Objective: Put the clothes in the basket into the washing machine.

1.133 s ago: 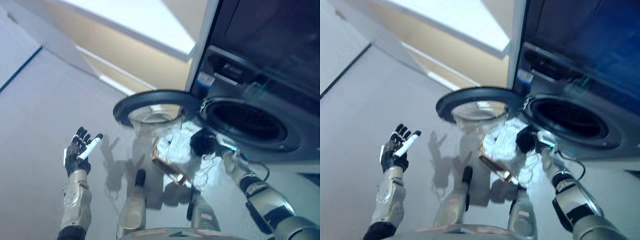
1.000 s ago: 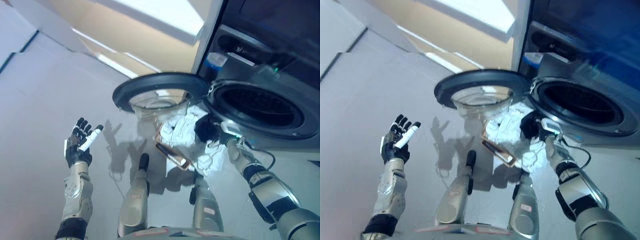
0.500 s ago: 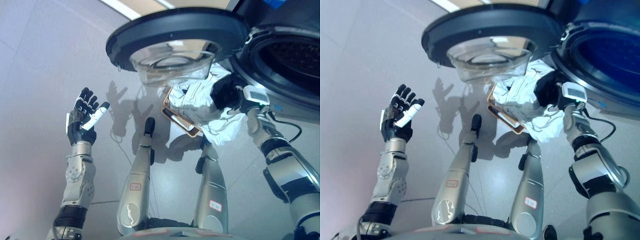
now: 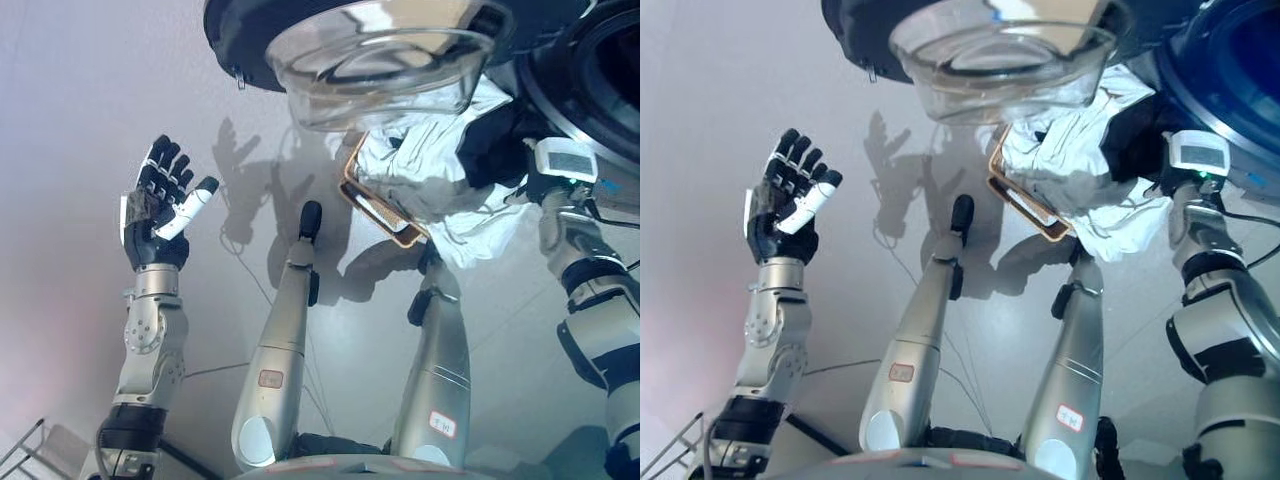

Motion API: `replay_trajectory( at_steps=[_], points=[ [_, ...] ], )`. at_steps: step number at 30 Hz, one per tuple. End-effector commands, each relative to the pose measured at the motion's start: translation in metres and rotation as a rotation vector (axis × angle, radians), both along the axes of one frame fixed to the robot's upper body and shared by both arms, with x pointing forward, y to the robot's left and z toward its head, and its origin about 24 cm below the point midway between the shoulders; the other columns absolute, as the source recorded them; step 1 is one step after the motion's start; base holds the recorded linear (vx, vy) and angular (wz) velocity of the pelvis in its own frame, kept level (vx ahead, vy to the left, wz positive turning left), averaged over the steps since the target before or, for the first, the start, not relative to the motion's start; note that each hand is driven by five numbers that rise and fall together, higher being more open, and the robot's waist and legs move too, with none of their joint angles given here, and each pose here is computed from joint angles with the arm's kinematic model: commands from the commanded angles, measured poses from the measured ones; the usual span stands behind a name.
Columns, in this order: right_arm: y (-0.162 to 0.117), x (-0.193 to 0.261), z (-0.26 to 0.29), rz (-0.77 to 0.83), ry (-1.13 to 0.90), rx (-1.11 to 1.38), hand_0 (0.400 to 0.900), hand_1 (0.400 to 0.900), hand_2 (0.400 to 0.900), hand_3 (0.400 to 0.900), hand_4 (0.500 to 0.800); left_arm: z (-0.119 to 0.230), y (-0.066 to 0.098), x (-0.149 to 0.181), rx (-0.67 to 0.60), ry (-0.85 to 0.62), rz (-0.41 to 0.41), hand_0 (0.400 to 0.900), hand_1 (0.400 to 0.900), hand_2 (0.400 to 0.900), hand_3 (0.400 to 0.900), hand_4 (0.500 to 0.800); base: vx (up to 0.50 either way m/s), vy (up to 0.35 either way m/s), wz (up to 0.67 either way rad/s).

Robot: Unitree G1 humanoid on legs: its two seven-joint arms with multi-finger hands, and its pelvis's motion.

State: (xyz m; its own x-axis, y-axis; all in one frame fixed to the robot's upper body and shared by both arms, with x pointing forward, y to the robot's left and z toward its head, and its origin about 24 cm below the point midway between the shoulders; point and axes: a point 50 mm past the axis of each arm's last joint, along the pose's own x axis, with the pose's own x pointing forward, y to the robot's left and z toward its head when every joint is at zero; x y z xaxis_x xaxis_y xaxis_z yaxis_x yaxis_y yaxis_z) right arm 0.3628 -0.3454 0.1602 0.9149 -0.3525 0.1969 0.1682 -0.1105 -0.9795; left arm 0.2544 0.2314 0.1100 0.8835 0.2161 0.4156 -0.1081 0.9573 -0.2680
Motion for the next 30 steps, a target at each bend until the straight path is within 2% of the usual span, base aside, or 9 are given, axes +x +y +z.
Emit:
replay_trajectory(
  at_steps=[1,9,11,22,26,30],
  points=[
    [-0.043,-0.023,0.040,-0.139,-0.091,-0.164,0.900,0.900,0.900,0.900,0.800,0.038,0.006,-0.023,0.015,-0.246,0.032,0.900,0.900,0.900,0.900,0.800,-0.027,0.041,0.08],
    [-0.049,-0.026,0.045,-0.177,-0.072,-0.199,0.900,0.900,0.900,0.900,0.800,0.040,0.005,-0.025,-0.004,-0.248,0.036,0.900,0.900,0.900,0.900,0.800,-0.033,0.039,0.05],
    [-0.048,-0.024,0.044,-0.188,-0.065,-0.188,0.400,0.400,0.400,0.400,0.500,0.037,0.003,-0.025,-0.011,-0.234,0.028,0.900,0.900,0.900,0.900,0.800,-0.013,0.029,-0.02],
    [-0.031,-0.012,0.042,-0.157,-0.090,-0.152,0.400,0.400,0.400,0.400,0.500,0.034,0.009,-0.023,-0.016,-0.222,0.048,0.900,0.900,0.900,0.900,0.800,0.002,0.003,-0.04],
    [-0.022,-0.005,0.051,-0.127,-0.173,-0.075,0.400,0.400,0.400,0.400,0.500,0.038,0.010,-0.018,-0.015,-0.238,0.059,0.900,0.900,0.900,0.900,0.800,0.009,0.000,-0.07],
    [-0.003,0.005,0.069,-0.065,-0.516,0.410,0.400,0.400,0.400,0.400,0.500,0.035,0.011,-0.012,-0.059,-0.240,0.101,0.900,0.900,0.900,0.900,0.800,0.020,0.005,-0.12]
  ],
)
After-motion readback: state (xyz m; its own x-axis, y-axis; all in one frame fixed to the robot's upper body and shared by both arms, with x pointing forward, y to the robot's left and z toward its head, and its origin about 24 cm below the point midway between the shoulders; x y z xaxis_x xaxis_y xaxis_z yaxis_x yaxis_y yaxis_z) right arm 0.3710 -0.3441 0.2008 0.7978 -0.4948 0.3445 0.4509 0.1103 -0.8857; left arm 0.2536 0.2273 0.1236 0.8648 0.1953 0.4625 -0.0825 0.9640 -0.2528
